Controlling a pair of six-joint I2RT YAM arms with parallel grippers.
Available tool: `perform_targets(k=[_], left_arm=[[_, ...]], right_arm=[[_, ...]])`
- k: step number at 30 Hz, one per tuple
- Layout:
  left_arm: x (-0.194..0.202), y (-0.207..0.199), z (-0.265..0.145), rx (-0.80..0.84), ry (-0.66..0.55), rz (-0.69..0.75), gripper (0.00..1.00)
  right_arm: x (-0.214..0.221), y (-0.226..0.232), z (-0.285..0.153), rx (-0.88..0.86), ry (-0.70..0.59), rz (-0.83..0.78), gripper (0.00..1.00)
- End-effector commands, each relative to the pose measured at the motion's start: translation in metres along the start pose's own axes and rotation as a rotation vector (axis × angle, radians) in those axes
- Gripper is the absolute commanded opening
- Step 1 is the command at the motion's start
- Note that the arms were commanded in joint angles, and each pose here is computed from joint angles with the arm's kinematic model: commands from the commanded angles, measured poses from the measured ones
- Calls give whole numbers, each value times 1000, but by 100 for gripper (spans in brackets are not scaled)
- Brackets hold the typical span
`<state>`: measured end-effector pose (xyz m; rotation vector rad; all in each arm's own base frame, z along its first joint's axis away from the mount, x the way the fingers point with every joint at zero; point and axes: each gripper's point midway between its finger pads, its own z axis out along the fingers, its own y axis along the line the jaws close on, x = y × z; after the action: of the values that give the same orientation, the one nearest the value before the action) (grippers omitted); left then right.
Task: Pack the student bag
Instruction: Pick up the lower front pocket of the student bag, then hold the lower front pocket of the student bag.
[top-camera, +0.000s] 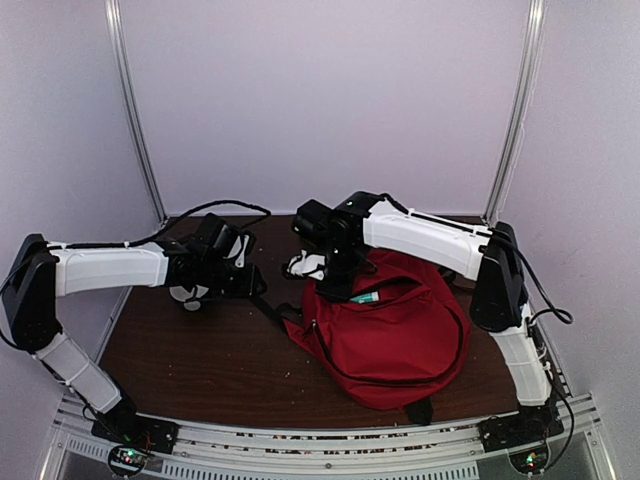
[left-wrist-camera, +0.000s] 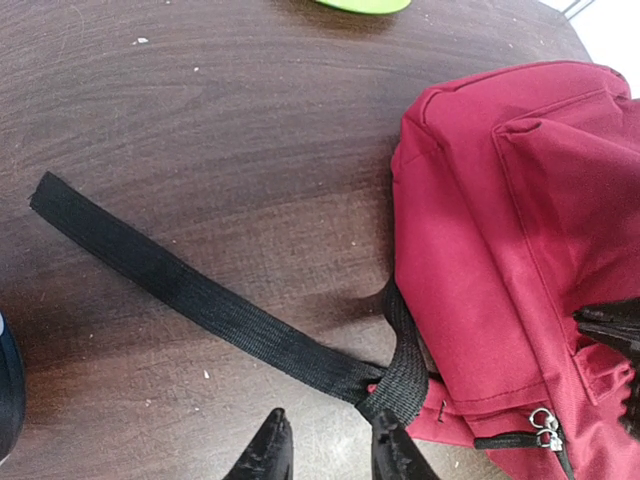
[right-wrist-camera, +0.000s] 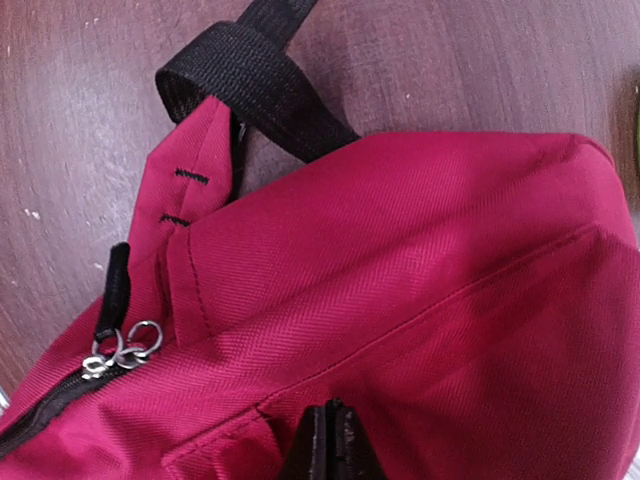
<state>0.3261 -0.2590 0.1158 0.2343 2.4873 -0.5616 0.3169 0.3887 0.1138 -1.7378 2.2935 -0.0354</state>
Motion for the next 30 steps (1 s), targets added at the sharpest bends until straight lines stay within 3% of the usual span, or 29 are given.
perform_targets(k=[1,8,15,21,26,30], left_arm=[[-15,-13,-10,61,-61,41,30],[-24,-66,-16,212,-156,205,30],[-25,-132,-44,325,-402,453,31],[-30,-173,-58,428,-580,544,32],[-30,-191,-48,466,-612,593,35],[-23,-204,-29,468,-560,685,36]], right_arm=[[-6,1,-48,-1,-99,22,0],[-22,-2,-116,-96,-351,101,0],[-9,4,-105,-267,-427,197,0],[-8,-15,-114,-452,-632,352,0],[-5,-33,-133,-560,-790,445,0],[-4,-43,-145,-571,-888,490,0]])
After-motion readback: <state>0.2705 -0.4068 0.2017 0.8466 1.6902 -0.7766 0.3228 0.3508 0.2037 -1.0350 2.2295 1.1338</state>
